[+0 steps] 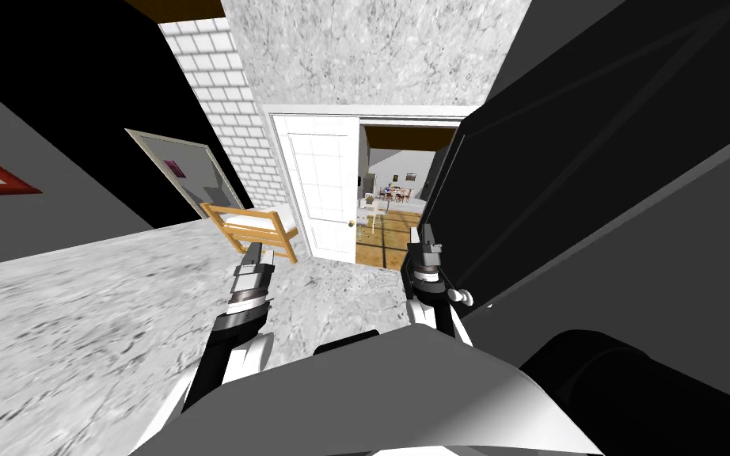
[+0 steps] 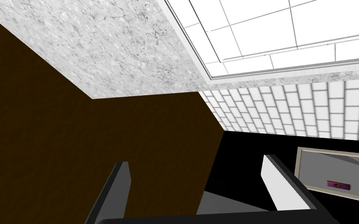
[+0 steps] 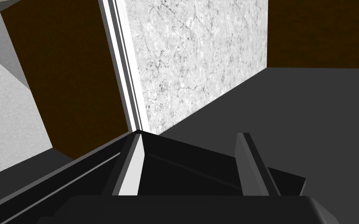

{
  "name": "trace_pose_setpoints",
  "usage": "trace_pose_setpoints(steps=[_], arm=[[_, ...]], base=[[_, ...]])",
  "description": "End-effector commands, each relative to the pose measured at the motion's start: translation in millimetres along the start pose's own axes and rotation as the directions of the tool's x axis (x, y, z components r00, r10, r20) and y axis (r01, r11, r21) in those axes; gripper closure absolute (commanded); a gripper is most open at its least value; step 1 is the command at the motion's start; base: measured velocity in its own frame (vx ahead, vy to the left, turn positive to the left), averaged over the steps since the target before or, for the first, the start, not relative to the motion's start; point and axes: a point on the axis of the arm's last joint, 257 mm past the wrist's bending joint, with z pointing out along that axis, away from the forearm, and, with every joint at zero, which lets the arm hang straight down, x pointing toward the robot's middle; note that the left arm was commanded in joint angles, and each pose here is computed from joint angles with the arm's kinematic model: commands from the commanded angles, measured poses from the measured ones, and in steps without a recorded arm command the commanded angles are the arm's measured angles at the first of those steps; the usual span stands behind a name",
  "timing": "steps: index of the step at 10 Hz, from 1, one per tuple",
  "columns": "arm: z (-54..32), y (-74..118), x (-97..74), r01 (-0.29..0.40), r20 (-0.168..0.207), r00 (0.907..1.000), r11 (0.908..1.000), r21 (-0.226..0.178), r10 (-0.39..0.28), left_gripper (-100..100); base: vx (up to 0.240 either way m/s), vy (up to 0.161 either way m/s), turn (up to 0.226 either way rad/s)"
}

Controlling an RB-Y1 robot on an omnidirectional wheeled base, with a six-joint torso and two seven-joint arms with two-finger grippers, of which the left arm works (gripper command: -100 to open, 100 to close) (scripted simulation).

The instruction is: Pull the door open

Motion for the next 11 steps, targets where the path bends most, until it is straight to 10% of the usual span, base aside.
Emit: trace_pose_setpoints(steps=[1,11], arm=[[-1.1,10.6,2.3,-0.043,-0.011,0.9990,0.9990,-0.014,0.043,-100],[-20.4,77.3,6.8,-0.290,-0.090,0.9551,0.9527,-0.091,0.282,-100]], base=[[0.117,-0.022,-0.067],[0.100,-0.023,-0.073]])
